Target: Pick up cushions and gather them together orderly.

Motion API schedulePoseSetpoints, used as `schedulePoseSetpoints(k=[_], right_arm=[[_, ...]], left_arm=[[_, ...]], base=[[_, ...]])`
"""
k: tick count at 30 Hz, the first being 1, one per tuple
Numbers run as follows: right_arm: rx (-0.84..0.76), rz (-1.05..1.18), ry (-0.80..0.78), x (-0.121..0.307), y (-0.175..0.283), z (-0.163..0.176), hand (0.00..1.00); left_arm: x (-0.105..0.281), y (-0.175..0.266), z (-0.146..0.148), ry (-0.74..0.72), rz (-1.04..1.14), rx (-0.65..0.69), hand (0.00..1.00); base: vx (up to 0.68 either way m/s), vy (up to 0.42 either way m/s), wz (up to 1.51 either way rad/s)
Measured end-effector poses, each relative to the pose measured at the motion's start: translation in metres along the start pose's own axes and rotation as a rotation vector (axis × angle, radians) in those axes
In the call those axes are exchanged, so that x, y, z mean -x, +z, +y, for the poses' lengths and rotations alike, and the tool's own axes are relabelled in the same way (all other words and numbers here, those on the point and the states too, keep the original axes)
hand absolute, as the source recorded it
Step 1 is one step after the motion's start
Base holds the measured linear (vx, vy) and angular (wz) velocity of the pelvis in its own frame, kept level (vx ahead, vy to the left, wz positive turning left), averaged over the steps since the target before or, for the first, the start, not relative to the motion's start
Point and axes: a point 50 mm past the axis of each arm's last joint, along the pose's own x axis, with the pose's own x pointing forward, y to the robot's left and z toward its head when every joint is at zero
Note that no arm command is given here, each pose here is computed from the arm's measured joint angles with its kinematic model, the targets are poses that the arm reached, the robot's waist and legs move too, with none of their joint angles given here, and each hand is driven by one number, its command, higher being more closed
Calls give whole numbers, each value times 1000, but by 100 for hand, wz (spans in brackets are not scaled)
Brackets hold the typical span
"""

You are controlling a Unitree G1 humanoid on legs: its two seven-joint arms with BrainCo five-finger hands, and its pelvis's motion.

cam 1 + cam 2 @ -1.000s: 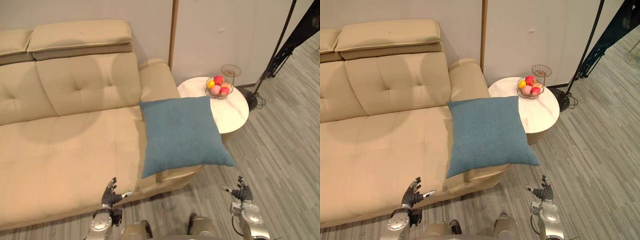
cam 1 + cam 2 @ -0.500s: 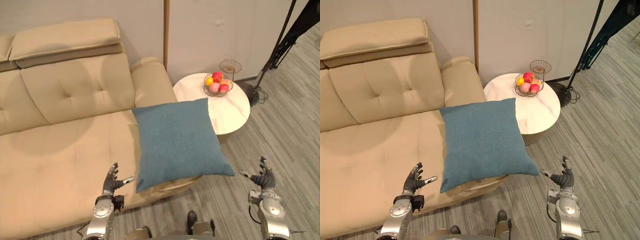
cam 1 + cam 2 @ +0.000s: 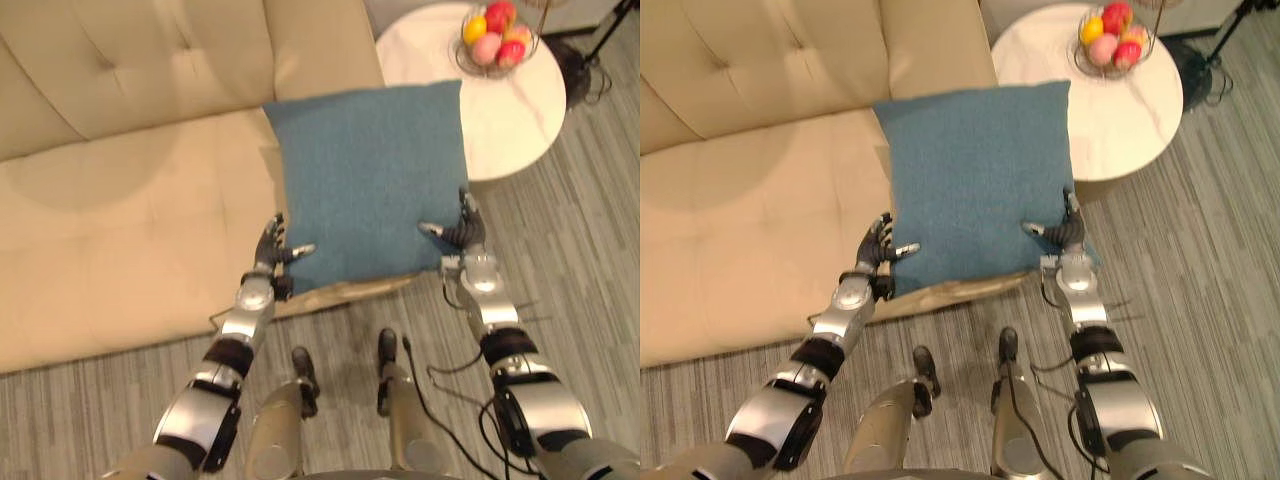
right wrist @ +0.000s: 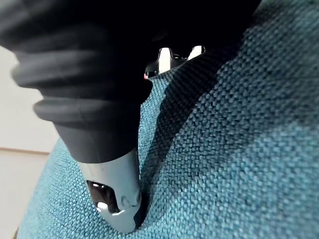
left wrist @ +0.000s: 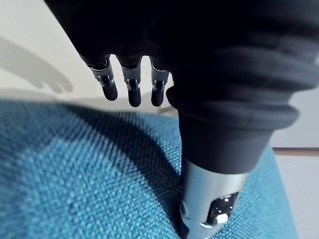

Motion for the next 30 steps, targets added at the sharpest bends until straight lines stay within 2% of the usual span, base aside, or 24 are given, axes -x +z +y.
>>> schedulePoseSetpoints(k=[2,7,11,14,20,26,30], right_arm=[[-7,-45,-3,-8,18,7,100],[-38,-120,36,-8,39,20,100],[-61,-252,127,10,59,36,100],[-80,-291,160,27,58,38,100],[-95,-306,221,83,35,38,100],[-153,-329,390,133,30,58,100],[-212,-301,429,154,21,65,100]], left_arm=[[-11,19,-8,14,-27,35,100],[-16,35,4,63,-71,66,100],[-14,54,11,76,-156,68,100],[-4,55,14,57,-204,57,100],[49,0,10,7,-129,48,100],[118,-56,16,41,26,94,100],[153,-71,17,76,69,140,100]], base=[[-187,-39,-6],[-131,-63,-9],[-21,-79,-14],[48,-53,-8],[80,-1,5],[18,15,16],[38,20,4]])
